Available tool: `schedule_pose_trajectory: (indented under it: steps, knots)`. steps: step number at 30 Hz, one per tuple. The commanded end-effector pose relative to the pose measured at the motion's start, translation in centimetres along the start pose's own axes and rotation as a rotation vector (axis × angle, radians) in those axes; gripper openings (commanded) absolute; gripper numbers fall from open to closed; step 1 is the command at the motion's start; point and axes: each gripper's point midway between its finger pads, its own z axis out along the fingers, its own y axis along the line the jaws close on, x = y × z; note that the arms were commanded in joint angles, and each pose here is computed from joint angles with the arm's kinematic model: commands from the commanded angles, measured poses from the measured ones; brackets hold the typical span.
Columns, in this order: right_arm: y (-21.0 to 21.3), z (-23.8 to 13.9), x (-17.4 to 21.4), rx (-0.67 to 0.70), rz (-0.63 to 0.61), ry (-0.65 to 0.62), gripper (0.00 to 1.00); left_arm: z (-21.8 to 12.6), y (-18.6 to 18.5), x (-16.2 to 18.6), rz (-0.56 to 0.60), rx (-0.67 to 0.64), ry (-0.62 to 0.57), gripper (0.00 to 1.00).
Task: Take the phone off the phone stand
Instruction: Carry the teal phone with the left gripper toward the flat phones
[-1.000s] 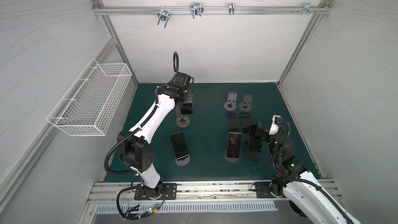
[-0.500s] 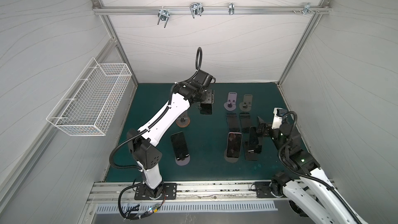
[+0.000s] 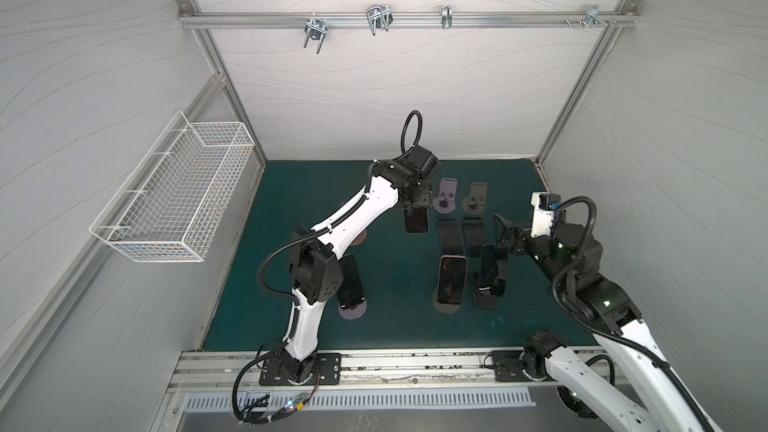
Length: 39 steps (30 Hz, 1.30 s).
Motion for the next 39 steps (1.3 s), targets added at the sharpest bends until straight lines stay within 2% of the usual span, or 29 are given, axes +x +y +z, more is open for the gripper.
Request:
schedule_pose_trajectory:
  steps: [1, 14, 26, 33, 39]
  knots:
    - [0.3, -0.7, -0.2, -0.023, -0.031, 0.032, 0.99, 0.7, -1.6, -0.4, -0.045, 0.028, 0.005, 0.43]
    - [-0.6, -2.5, -1.2, 0.017, -0.093, 0.024, 0.99, 8.4, -1.1, 3.6, -0.060, -0.071, 0.164, 0.42]
    - [0.1, -2.6, -2.6, -0.010, -0.105, 0.004, 0.99, 12.2, -2.1, 7.6, -0.056, -0.099, 0.270, 0.41]
    - [0.4, -2.4, -2.8, -0.028, -0.092, 0.000, 0.99, 14.3, -0.9, 8.1, -0.032, -0.161, 0.275, 0.41]
    - [0.4, -2.5, -2.9, -0.030, -0.086, -0.014, 0.99, 15.8, 0.3, 8.4, -0.058, -0.194, 0.288, 0.41]
